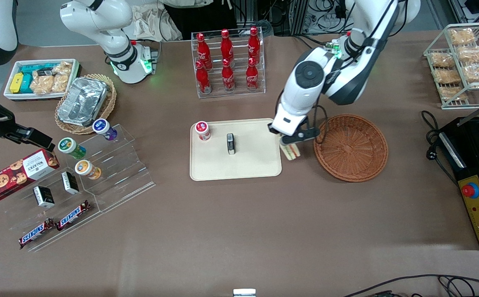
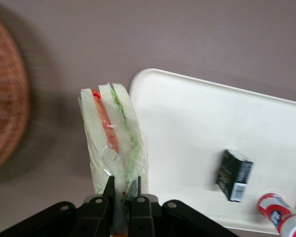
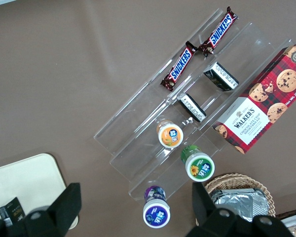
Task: Place sandwich from basket to tray
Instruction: 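Carry the sandwich over the cream tray with the left gripper, then lower the sandwich onto the tray and open the left gripper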
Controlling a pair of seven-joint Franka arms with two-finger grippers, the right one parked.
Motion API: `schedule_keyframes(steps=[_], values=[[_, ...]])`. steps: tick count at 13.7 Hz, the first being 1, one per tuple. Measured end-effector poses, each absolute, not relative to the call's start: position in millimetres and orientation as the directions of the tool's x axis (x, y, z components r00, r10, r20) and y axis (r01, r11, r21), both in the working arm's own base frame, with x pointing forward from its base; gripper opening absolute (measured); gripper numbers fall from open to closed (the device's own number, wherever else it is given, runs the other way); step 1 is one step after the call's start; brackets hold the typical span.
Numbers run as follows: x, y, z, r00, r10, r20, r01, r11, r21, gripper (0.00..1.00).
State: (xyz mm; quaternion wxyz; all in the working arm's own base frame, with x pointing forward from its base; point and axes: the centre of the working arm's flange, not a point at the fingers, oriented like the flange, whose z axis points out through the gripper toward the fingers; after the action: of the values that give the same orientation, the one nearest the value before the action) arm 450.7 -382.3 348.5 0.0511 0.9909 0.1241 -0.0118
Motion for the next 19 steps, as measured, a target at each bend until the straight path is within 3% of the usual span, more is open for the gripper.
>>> schedule_keyframes(steps=[7, 11, 12, 15, 19], values=[[438, -433, 294, 0.988, 0.146, 0.039, 0.136, -0.972, 0.193, 0.15], [434, -432, 261, 0.991, 0.130, 0.020, 0.124, -0.978, 0.168, 0.15], [433, -430, 257, 0.991, 0.131, 0.016, 0.127, -0.979, 0.161, 0.19], [436, -419, 262, 0.989, 0.145, 0.023, 0.140, -0.978, 0.153, 0.51], [471, -355, 324, 0.977, 0.214, 0.018, 0.212, -0.974, 0.079, 0.93]])
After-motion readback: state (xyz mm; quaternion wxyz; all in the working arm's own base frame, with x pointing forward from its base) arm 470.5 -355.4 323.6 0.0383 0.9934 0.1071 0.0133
